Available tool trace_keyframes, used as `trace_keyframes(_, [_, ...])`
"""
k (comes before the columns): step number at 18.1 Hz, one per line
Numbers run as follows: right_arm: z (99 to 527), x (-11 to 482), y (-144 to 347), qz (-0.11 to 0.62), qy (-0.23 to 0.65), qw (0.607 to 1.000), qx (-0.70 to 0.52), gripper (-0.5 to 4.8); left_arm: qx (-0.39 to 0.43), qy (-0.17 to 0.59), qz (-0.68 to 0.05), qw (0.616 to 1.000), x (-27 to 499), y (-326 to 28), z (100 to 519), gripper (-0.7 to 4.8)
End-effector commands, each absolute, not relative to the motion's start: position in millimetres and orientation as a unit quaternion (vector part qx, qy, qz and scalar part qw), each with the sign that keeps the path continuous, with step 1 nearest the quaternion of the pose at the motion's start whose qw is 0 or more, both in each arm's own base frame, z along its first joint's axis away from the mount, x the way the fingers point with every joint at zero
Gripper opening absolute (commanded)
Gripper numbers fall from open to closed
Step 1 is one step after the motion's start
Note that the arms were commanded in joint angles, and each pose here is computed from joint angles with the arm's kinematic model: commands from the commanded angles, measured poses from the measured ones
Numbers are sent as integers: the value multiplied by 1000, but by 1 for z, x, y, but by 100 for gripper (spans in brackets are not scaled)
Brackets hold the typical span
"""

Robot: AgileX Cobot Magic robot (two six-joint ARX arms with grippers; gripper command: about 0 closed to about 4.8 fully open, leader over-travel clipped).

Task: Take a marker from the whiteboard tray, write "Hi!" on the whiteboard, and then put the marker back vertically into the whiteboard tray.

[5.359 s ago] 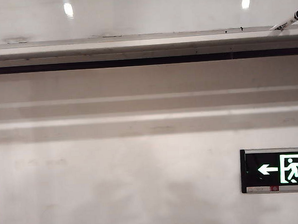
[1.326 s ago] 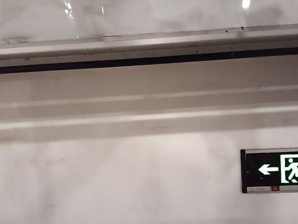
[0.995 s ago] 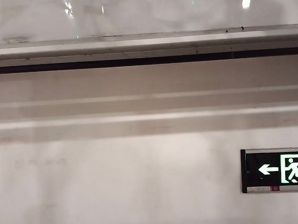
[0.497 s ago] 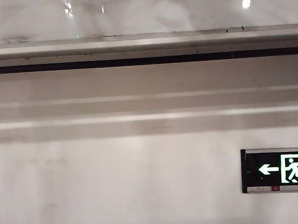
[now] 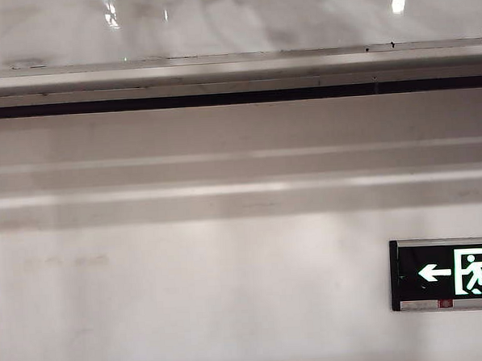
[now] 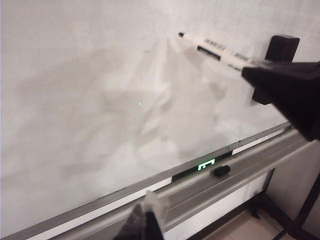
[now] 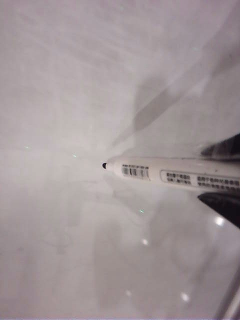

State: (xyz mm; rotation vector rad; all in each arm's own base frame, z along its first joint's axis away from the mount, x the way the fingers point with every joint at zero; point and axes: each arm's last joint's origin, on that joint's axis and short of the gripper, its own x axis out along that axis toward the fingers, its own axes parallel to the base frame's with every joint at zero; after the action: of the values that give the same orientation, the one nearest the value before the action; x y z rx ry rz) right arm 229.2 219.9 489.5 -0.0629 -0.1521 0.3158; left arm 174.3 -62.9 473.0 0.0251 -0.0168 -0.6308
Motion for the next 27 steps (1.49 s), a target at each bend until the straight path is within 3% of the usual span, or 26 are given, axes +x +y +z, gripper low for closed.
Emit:
trace_keyframes(1, [498, 226, 216, 131, -98, 987, -6, -5, 13, -22, -313, 949, 171, -62, 477, -5])
trace_keyframes(20, [487, 252, 223, 114, -111, 987, -6, -5, 13, -25, -323, 946, 168, -62, 478, -5])
trace_keyframes(27, [475, 252, 225, 121, -55, 990, -43, -5, 13, -25, -323, 946, 168, -62, 479, -5])
